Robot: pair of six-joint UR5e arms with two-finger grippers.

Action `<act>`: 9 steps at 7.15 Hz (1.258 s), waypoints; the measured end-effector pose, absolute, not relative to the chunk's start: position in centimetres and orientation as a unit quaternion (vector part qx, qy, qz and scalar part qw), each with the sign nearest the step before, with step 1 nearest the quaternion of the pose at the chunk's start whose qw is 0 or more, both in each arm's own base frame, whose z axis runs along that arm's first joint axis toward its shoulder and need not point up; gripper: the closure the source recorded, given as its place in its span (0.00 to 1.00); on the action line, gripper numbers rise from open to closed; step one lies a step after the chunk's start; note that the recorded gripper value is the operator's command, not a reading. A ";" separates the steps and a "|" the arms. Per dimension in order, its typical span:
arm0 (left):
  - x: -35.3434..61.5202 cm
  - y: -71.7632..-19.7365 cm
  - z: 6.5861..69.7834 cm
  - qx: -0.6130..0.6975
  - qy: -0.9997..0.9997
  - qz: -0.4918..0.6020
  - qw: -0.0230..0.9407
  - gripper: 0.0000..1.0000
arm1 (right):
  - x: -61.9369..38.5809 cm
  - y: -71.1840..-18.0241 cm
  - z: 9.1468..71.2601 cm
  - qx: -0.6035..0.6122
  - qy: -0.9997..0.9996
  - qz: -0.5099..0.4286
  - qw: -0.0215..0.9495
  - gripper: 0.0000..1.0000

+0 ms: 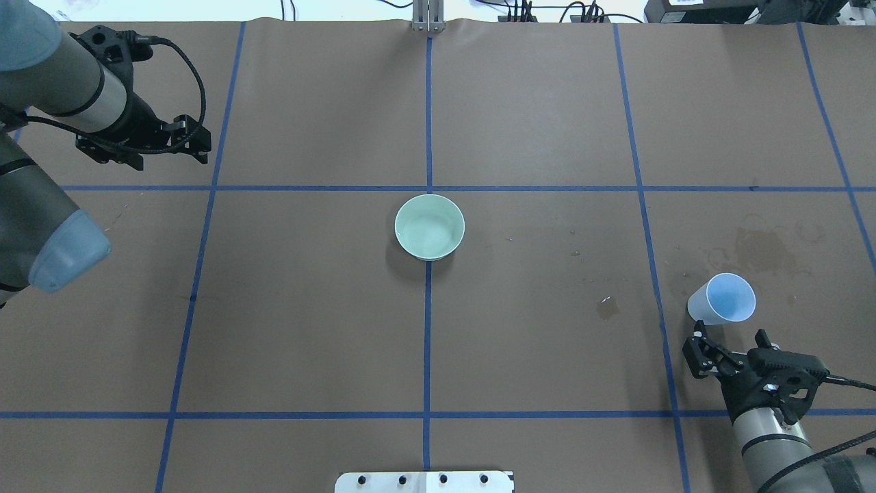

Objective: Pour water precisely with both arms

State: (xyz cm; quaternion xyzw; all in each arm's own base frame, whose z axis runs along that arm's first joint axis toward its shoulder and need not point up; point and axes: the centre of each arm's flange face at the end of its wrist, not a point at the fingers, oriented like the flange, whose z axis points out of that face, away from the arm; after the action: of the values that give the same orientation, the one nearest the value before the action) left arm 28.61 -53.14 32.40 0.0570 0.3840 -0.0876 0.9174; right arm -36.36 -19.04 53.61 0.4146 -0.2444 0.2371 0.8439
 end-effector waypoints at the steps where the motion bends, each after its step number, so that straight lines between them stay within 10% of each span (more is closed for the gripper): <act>1: 28.6 -53.1 32.3 0.057 0.384 -0.088 0.917 0.00 | -35.6 -18.6 52.7 0.408 -0.243 0.231 0.849 0.00; 9: 28.5 -52.9 31.2 0.060 0.392 -0.095 0.913 0.00 | -27.6 -20.0 33.9 0.313 -0.147 0.196 0.918 0.00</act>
State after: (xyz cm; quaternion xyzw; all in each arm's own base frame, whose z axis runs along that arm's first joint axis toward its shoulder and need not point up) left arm 28.55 -52.85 31.23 0.0595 0.3919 -0.0949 0.9132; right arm -27.58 -19.95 33.90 0.3131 -0.1468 0.1962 0.9176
